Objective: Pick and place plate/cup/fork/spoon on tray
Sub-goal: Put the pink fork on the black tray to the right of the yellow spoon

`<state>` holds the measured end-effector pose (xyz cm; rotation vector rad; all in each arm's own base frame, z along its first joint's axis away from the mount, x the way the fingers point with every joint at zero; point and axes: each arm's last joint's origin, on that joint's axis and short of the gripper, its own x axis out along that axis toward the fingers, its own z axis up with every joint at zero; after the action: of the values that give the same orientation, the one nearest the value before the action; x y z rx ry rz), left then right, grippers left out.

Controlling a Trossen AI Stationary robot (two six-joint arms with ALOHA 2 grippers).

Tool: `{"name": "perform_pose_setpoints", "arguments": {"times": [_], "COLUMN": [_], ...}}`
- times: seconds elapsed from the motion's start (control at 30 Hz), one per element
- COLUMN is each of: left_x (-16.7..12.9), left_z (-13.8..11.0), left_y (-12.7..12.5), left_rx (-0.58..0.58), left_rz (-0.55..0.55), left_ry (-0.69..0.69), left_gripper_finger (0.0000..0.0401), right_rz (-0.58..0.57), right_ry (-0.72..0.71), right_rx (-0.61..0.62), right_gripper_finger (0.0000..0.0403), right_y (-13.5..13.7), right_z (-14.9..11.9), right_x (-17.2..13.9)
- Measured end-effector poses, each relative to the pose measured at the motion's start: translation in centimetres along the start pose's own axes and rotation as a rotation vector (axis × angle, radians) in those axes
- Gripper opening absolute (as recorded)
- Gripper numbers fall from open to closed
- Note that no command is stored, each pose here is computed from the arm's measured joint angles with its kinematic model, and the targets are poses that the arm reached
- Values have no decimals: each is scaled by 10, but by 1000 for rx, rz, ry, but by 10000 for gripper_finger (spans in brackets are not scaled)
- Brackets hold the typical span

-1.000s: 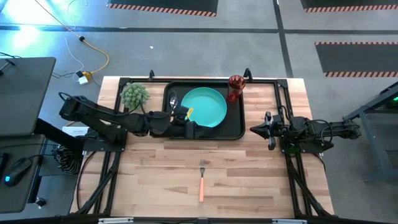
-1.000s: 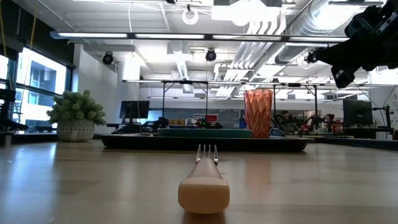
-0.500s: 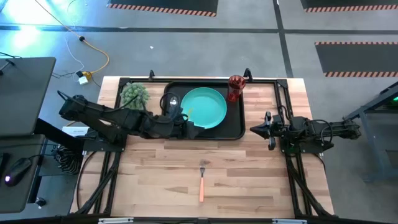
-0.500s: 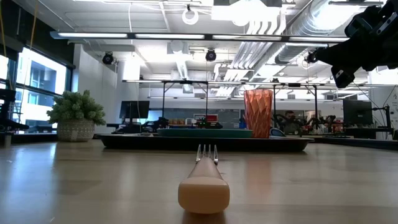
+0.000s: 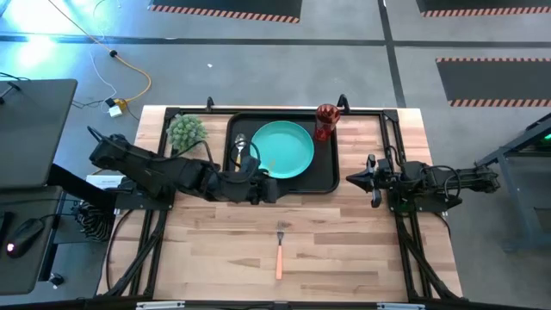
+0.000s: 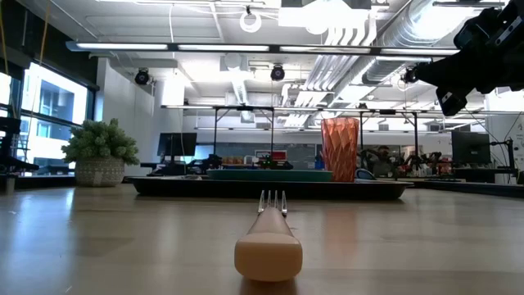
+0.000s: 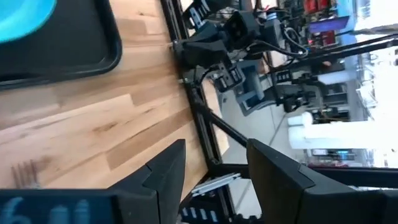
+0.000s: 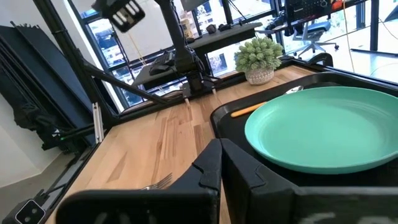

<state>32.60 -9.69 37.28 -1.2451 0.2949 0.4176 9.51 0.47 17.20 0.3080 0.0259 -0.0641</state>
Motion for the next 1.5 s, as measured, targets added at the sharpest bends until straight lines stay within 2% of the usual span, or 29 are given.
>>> {"name": "perform_pose_setpoints", "arguments": {"times": [0.13,0.2,0.33,0.5,0.57,0.67,0.77,0.93,1.03,1.4,1.5], "left_x": [-7,-8,-5,11,19,32,44,57,60,74,76], "left_z": [6,6,4,-3,-5,-10,-14,-21,-24,-34,-36], "left_y": [-12,-12,-14,-9,-13,-11,-4,4,13,29,36], "left_rx": [34,55,78,143,149,199,242,249,231,187,182], "left_rz": [12,43,38,63,22,22,61,112,176,279,337], "left_ry": [-20,-16,-15,-14,-22,-25,-18,-3,15,59,91], "left_gripper_finger": [142,130,113,112,113,113,113,113,113,113,113], "right_rz": [0,-1,-1,-1,-1,-2,-5,-4,-5,-6,-6], "right_ry": [0,0,0,0,0,5,11,15,21,32,32], "right_rx": [0,0,0,0,1,1,18,78,77,86,86], "right_gripper_finger": [0,0,0,0,0,0,0,0,0,0,0], "right_y": [0,0,0,0,0,0,0,0,0,0,0], "right_z": [0,0,0,0,0,0,-1,-1,-2,-2,-2], "right_x": [0,0,0,0,0,0,1,1,1,2,2]}}
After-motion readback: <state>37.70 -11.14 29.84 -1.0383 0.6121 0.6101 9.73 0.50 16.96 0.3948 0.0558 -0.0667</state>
